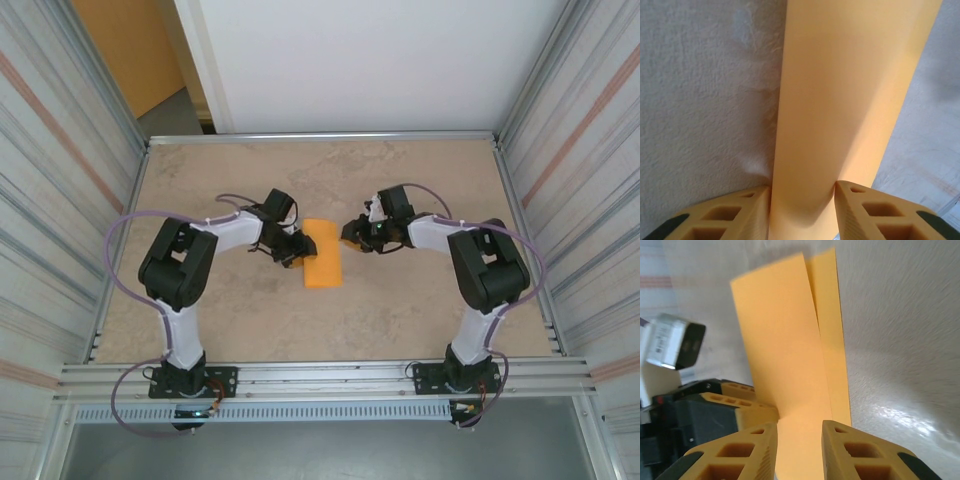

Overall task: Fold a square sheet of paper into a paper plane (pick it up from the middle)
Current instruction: First fold in half a square sheet of paper at the center of the table, then hold the square sheet of paper at the center of the table.

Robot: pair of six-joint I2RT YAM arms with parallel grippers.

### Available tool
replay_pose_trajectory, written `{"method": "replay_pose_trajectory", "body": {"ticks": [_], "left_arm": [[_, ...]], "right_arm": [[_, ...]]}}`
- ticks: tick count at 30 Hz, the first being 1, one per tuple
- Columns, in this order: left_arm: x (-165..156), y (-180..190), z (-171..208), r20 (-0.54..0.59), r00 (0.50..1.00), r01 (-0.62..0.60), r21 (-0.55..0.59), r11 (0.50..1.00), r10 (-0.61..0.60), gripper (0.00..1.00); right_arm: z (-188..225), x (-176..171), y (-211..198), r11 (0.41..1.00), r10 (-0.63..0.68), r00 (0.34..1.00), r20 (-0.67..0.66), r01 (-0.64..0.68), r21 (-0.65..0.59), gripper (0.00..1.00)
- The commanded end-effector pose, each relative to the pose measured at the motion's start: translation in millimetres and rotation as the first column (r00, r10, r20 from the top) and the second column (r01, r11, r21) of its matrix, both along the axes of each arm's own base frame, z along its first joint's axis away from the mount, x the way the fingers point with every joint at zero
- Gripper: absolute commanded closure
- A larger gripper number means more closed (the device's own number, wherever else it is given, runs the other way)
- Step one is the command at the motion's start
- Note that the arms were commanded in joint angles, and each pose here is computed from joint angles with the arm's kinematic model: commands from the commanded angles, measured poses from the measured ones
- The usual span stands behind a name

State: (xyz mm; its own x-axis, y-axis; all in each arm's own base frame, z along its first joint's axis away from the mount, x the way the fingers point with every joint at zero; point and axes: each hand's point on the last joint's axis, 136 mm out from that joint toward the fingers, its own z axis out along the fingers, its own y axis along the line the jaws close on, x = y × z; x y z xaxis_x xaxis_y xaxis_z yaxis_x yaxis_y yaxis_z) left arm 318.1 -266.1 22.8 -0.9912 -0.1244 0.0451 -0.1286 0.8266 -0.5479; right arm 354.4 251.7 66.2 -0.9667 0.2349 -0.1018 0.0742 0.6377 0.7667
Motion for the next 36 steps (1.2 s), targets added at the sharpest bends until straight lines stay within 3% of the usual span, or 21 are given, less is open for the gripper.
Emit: {"method": "replay_pose_trajectory", "body": {"ticks": [1,5,13,36], "left_arm": [[-29.2,18.8,-49.8,-0.111,0.993,0.069,0.184,0.98,-0.049,0.59],[-36.9,22.9,-59.2,-0.154,0.985,0.114,0.273,0.955,-0.073,0.58],[-44.0,22.0,-76.0,-0.226,0.971,0.159,0.339,0.927,-0.084,0.57],[-50.0,16.8,-96.0,-0.303,0.95,0.19,0.355,0.915,-0.08,0.48]], "right_arm": [[2.1,-2.5,-18.1,0.997,-0.025,0.999,0.032,0.028,-0.077,0.71],[0.4,-0.7,-24.2,0.995,-0.039,0.999,0.037,0.042,-0.087,0.71],[-3.0,-4.6,-32.5,0.994,-0.053,0.998,0.036,0.056,-0.094,0.72],[-5.7,-10.4,-41.6,0.993,-0.065,0.997,0.034,0.068,-0.097,0.72]]}}
